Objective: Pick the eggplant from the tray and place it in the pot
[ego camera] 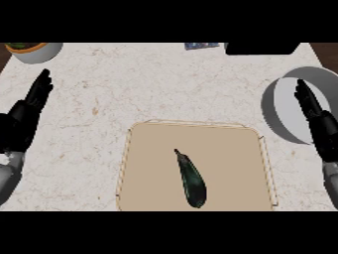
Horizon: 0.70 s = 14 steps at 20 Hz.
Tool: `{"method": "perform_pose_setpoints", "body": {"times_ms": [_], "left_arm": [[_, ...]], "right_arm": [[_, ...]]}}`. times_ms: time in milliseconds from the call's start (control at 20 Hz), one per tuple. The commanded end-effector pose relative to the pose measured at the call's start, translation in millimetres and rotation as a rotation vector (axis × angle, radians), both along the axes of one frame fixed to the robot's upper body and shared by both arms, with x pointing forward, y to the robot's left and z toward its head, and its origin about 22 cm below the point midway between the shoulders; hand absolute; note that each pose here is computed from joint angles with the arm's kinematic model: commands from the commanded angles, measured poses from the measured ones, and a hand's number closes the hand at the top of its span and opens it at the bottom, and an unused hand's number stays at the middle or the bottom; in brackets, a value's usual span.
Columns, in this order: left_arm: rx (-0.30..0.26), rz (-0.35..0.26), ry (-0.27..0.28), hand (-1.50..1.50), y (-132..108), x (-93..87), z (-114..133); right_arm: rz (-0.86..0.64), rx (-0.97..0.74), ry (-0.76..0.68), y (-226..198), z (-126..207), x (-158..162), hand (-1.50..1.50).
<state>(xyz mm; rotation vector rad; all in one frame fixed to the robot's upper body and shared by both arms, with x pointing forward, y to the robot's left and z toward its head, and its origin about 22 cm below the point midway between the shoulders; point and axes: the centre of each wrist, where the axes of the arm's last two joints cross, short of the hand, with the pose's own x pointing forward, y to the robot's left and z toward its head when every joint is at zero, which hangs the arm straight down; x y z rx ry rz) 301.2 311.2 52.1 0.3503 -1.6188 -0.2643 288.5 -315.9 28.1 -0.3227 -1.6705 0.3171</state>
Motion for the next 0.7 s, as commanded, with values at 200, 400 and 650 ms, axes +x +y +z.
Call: {"method": "perform_pose_setpoints", "body": {"times_ms": [200, 400, 650], "left_arm": [[-0.232, 0.066, -0.073, 0.0, -40, -22.5, -26], [-0.337, 0.043, -0.059, 0.0, -69, -41.3, -42], [-0.355, 0.026, -0.078, 0.0, -71, -58.7, -27]], "right_arm": [[0.056, 0.427, -0.404, 2, -12, -29, 1.5], [-0.395, 0.237, -0.047, -18, -88, -93, -1.5], [-0.187, 0.41, -0.347, 36, -89, -123, -1.5]]}}
